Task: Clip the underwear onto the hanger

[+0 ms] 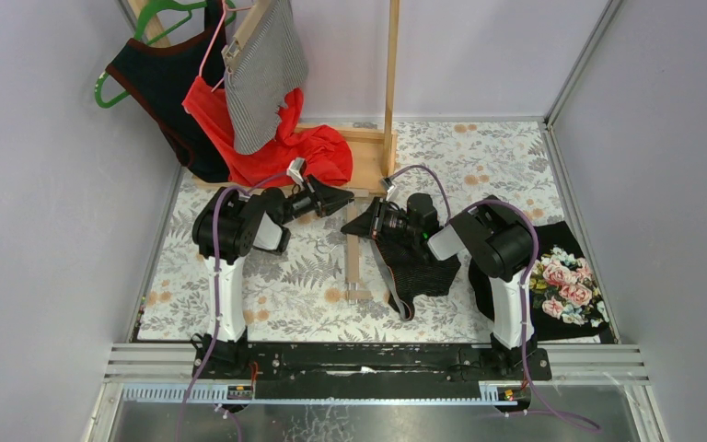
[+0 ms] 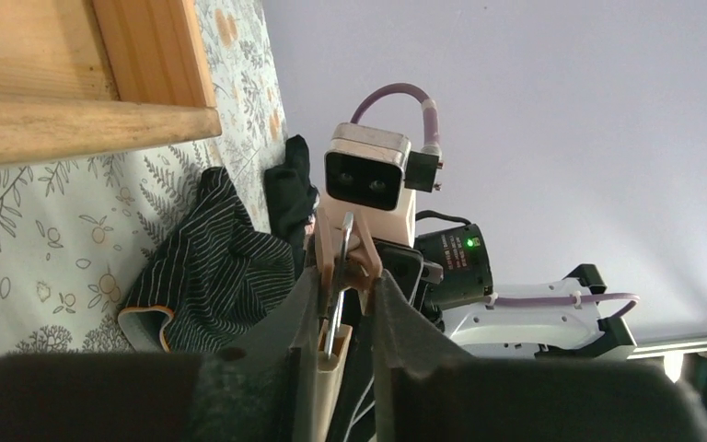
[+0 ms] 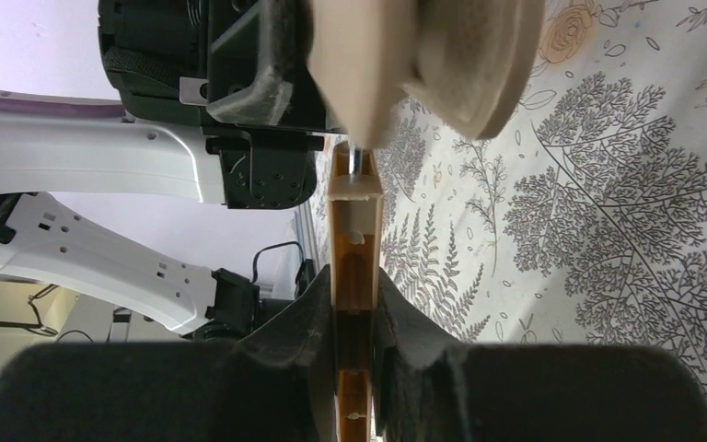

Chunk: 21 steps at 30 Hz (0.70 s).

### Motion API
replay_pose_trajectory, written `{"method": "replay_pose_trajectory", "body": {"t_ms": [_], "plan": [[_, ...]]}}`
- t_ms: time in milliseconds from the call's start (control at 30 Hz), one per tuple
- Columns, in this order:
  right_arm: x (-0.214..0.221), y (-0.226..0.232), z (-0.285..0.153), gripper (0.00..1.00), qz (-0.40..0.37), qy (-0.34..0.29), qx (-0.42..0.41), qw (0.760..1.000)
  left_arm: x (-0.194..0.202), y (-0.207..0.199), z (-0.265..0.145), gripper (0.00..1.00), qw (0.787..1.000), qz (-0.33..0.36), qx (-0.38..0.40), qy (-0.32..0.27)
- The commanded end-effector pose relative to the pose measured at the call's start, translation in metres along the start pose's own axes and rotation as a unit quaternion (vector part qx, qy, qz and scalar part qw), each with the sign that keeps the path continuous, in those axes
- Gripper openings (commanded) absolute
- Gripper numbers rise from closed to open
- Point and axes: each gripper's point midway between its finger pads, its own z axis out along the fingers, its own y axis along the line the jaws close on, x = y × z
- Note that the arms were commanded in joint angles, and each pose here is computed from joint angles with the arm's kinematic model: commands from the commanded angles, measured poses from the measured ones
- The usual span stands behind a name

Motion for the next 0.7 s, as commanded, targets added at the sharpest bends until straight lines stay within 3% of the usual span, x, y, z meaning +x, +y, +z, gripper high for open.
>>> {"method": "replay_pose_trajectory", "body": {"t_ms": [0, 167, 367, 533, 667], "plan": [[-0.002, 0.011, 0.004, 0.0, -0.018, -0.005, -0.022, 1.0, -0.003, -0.021, 0.0, 0.02, 0.999, 0.032, 0.032, -0.006], [-0.002, 0.013, 0.004, 0.1, -0.019, -0.002, -0.026, 0.999, -0.003, -0.021, -0.001, 0.0, 0.999, 0.032, 0.032, -0.007], [-0.002, 0.014, 0.003, 0.35, -0.022, -0.005, -0.028, 0.999, -0.002, -0.021, -0.001, 0.0, 0.999, 0.033, 0.032, -0.005], [-0.004, 0.021, 0.001, 0.47, -0.031, -0.012, -0.039, 0.999, -0.001, -0.021, -0.002, 0.0, 0.999, 0.033, 0.032, 0.0], [-0.008, 0.026, -0.004, 0.5, -0.04, -0.02, -0.047, 0.998, -0.001, -0.02, -0.006, 0.0, 0.999, 0.029, 0.028, 0.005]]}}
